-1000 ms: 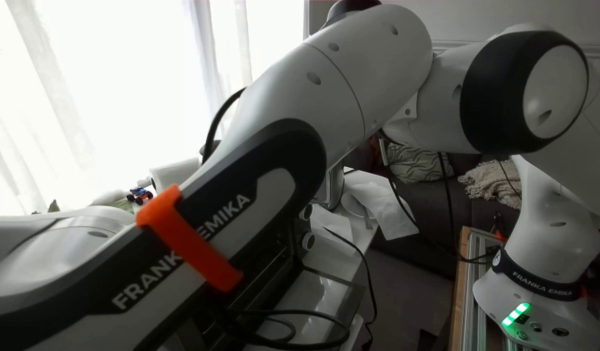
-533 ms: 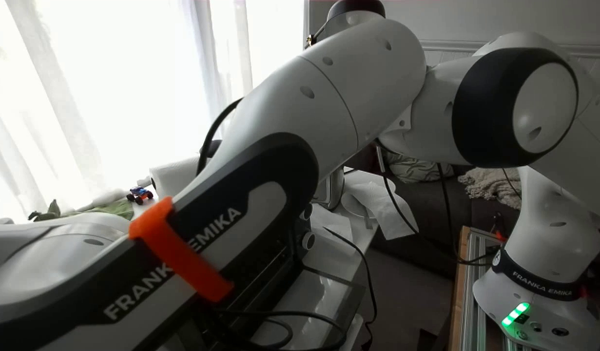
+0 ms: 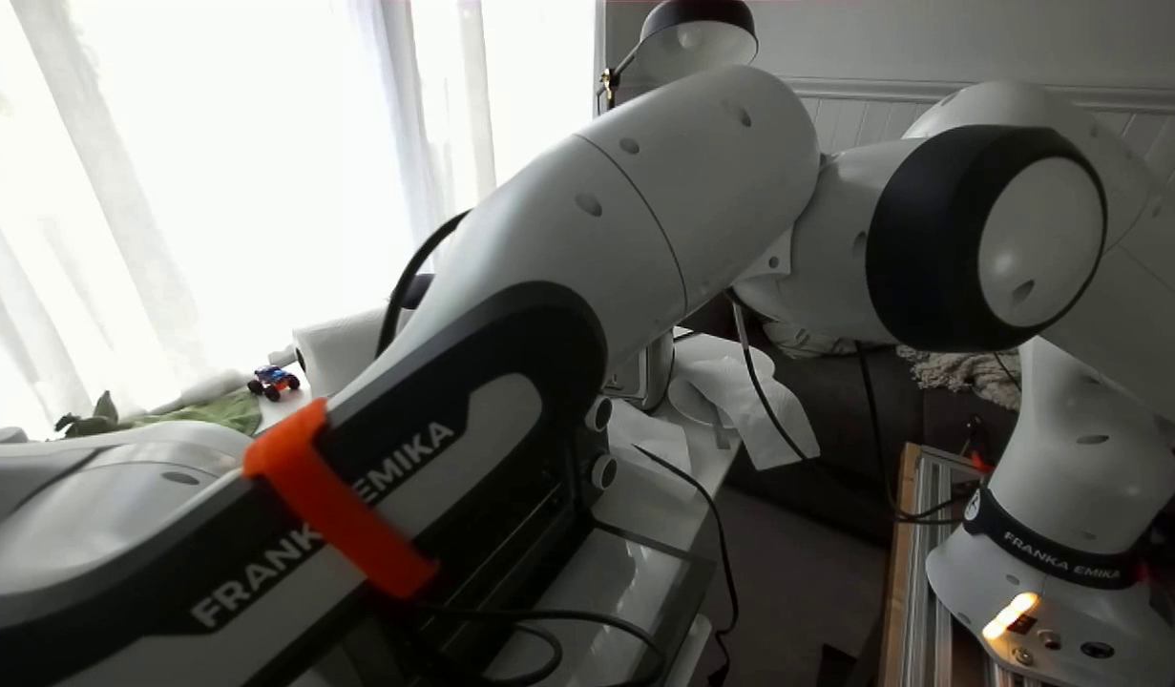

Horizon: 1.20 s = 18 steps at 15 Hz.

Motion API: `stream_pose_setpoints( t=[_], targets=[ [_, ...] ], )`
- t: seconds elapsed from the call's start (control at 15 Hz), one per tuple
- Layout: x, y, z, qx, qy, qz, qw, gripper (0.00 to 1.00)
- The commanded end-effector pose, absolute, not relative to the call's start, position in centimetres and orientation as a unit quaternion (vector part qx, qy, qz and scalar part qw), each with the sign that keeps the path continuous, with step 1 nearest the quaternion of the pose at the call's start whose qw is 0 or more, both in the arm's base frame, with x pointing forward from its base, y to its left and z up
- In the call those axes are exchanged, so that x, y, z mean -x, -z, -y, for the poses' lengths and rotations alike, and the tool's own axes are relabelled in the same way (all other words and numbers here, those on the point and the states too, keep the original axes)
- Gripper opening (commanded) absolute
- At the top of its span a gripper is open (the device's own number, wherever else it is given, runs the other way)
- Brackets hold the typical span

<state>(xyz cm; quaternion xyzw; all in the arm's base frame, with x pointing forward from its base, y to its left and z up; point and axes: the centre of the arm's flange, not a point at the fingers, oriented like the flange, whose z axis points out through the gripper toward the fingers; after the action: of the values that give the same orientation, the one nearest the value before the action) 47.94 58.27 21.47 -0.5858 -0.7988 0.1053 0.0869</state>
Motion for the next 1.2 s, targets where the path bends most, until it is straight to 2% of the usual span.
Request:
stream_pose_setpoints(
  t=[0.0, 0.27, 0.33, 1.13],
  targets=[
    [-48.6, -21.6, -59.5, 0.584, -0.103, 0.801, 0.08, 0.31],
    [-48.7, -21.6, -59.5, 0.584, -0.103, 0.801, 0.08, 0.04],
    [-48.7, -21.6, -59.5, 0.585, -0.103, 0.801, 0.08, 0.01],
    [-46.1, -26.7, -58.5, 0.577, -0.078, 0.811, 0.067, 0.0]
  ],
)
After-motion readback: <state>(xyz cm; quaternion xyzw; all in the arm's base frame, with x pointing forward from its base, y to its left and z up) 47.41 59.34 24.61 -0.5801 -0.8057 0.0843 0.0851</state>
